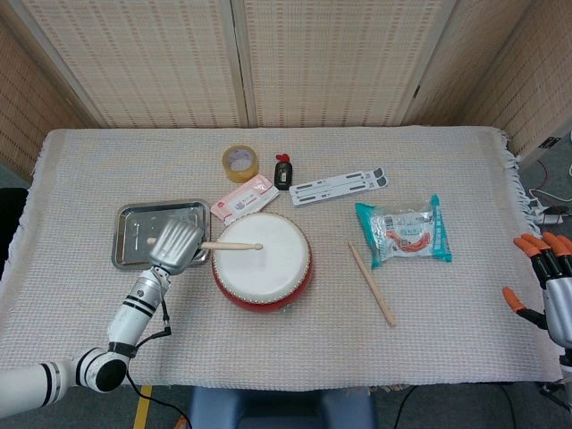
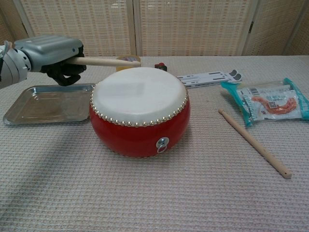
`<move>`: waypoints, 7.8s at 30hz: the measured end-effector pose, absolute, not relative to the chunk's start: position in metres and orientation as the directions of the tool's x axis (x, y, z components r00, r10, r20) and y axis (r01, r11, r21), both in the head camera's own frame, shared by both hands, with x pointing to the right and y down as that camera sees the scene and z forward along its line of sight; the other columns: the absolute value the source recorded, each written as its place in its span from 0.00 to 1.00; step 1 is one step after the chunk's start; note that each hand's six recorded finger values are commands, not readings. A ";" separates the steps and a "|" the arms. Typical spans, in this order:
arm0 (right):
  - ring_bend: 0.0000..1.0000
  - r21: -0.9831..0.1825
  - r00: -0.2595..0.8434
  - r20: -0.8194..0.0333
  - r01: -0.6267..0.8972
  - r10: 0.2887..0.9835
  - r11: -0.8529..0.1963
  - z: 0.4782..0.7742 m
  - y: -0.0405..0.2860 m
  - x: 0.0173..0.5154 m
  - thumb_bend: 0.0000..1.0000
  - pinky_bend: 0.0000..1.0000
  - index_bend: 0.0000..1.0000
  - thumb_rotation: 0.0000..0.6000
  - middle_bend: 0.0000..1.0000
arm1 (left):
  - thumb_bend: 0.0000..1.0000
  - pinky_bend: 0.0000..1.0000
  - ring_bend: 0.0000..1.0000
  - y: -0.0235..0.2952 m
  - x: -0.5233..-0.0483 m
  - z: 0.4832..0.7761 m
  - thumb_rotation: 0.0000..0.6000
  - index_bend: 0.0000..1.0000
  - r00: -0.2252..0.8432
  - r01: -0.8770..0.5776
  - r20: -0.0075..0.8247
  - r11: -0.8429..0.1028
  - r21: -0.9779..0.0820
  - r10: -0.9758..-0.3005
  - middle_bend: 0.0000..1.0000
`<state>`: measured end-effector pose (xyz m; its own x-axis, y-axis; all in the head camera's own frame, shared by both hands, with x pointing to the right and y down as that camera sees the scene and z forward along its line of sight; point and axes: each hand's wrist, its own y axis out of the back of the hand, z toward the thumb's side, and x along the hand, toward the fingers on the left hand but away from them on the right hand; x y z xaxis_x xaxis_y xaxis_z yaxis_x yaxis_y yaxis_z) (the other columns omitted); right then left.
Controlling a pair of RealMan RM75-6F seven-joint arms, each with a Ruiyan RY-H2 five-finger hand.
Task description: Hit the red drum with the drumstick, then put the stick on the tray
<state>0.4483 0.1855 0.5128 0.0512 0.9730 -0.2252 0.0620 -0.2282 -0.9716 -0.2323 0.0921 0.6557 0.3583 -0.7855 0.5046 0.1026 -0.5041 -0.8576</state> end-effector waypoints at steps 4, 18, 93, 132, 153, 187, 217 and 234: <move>0.06 -0.971 0.047 -0.227 0.064 0.973 -0.229 0.513 0.186 0.449 0.24 0.12 0.18 1.00 0.17 | 0.80 1.00 1.00 0.094 -0.232 0.664 1.00 1.00 0.361 0.183 0.528 -0.496 -0.849 -0.769 1.00; 0.06 -0.971 0.043 -0.228 0.067 0.973 -0.231 0.513 0.187 0.452 0.24 0.12 0.18 1.00 0.17 | 0.80 1.00 1.00 0.082 -0.238 0.659 1.00 1.00 0.326 0.066 0.543 -0.554 -0.830 -0.774 1.00; 0.06 -0.968 0.040 -0.238 0.072 0.970 -0.241 0.517 0.188 0.450 0.24 0.12 0.18 1.00 0.17 | 0.78 1.00 1.00 0.094 -0.242 0.673 1.00 1.00 0.367 0.115 0.566 -0.568 -0.815 -0.738 1.00; 0.06 -0.968 0.025 -0.238 0.071 0.971 -0.240 0.517 0.190 0.454 0.24 0.12 0.18 1.00 0.17 | 0.77 1.00 0.98 0.087 -0.245 0.666 1.00 1.00 0.317 0.049 0.516 -0.530 -0.847 -0.796 1.00; 0.06 -0.968 0.031 -0.239 0.069 0.971 -0.241 0.518 0.189 0.449 0.24 0.12 0.18 1.00 0.17 | 0.76 1.00 0.97 0.093 -0.251 0.682 1.00 0.99 0.356 0.382 0.519 -0.386 -0.839 -0.777 1.00; 0.06 -0.968 0.027 -0.239 0.065 0.971 -0.241 0.517 0.190 0.450 0.24 0.12 0.18 1.00 0.17 | 0.76 1.00 0.97 0.078 -0.264 0.674 1.00 0.99 0.322 -0.034 0.499 -0.537 -0.843 -0.804 1.00; 0.06 -0.967 0.022 -0.245 0.062 0.969 -0.246 0.518 0.191 0.449 0.24 0.12 0.18 1.00 0.17 | 0.73 0.93 0.85 0.038 -0.347 0.765 1.00 0.88 0.120 0.207 0.625 -0.597 -0.775 -0.771 0.94; 0.06 -0.968 0.015 -0.243 0.057 0.970 -0.243 0.517 0.191 0.450 0.24 0.12 0.18 1.00 0.17 | 0.47 0.37 0.12 0.033 -0.348 0.769 1.00 0.01 0.065 0.166 0.637 -0.621 -0.766 -0.768 0.12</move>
<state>0.4497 0.1912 0.5167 0.0155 0.9699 -0.2430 0.0568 -0.2435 -0.9683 -0.3481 0.0327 0.7693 0.0646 -0.7684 0.6367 0.1657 -0.6209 -0.7662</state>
